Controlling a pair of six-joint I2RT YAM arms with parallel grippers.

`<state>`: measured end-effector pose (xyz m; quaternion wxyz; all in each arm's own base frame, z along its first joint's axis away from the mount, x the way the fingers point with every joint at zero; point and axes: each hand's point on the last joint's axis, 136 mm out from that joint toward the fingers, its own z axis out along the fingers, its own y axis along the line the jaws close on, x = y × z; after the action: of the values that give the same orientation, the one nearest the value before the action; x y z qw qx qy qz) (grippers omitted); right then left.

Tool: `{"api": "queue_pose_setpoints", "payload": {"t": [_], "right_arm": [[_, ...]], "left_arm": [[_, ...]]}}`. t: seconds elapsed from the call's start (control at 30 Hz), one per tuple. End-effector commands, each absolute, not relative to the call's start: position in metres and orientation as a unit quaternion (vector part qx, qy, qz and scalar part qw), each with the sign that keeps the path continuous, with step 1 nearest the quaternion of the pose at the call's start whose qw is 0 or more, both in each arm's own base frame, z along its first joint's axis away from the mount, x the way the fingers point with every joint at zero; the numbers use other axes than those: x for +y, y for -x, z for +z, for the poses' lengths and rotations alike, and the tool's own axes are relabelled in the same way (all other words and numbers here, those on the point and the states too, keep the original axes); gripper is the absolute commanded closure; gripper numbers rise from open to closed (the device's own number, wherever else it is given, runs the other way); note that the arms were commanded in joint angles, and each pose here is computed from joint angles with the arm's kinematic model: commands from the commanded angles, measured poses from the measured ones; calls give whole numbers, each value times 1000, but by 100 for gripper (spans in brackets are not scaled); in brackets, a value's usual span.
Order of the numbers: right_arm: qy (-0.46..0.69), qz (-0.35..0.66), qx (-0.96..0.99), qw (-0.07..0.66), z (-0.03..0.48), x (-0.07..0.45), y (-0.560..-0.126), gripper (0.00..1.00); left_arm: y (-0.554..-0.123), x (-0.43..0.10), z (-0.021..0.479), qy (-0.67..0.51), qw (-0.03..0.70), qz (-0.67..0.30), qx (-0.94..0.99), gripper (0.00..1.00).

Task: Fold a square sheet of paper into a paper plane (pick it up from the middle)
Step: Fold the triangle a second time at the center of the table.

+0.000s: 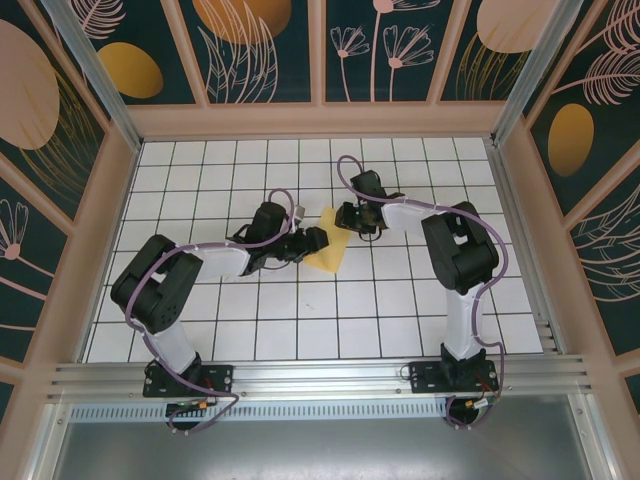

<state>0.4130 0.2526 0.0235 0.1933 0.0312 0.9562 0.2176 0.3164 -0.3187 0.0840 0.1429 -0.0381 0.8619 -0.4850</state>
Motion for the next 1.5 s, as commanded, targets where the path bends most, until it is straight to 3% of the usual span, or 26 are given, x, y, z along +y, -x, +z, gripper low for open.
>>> {"api": "queue_pose_setpoints", "payload": {"t": [0.0,0.37,0.5,0.7,0.87,1.27,1.47], "right_arm": [[-43,201,969,138,-14,245,-390,66],[-44,256,957,128,-2,252,-388,66],[-34,302,942,145,24,256,-395,66],[2,356,916,184,67,258,-397,66],[21,382,904,189,82,258,-378,65],[56,384,912,130,57,267,-337,62],[64,388,912,118,51,273,-335,66]], "left_arm": [[-323,-333,99,24,151,-513,845,41],[-335,-340,84,32,150,-507,848,40],[-340,-340,75,40,152,-499,852,47],[-342,-339,62,49,146,-489,859,66],[-342,-336,53,54,141,-477,866,71],[-344,-334,50,61,144,-469,869,75],[-345,-334,50,62,144,-469,869,79]]}}
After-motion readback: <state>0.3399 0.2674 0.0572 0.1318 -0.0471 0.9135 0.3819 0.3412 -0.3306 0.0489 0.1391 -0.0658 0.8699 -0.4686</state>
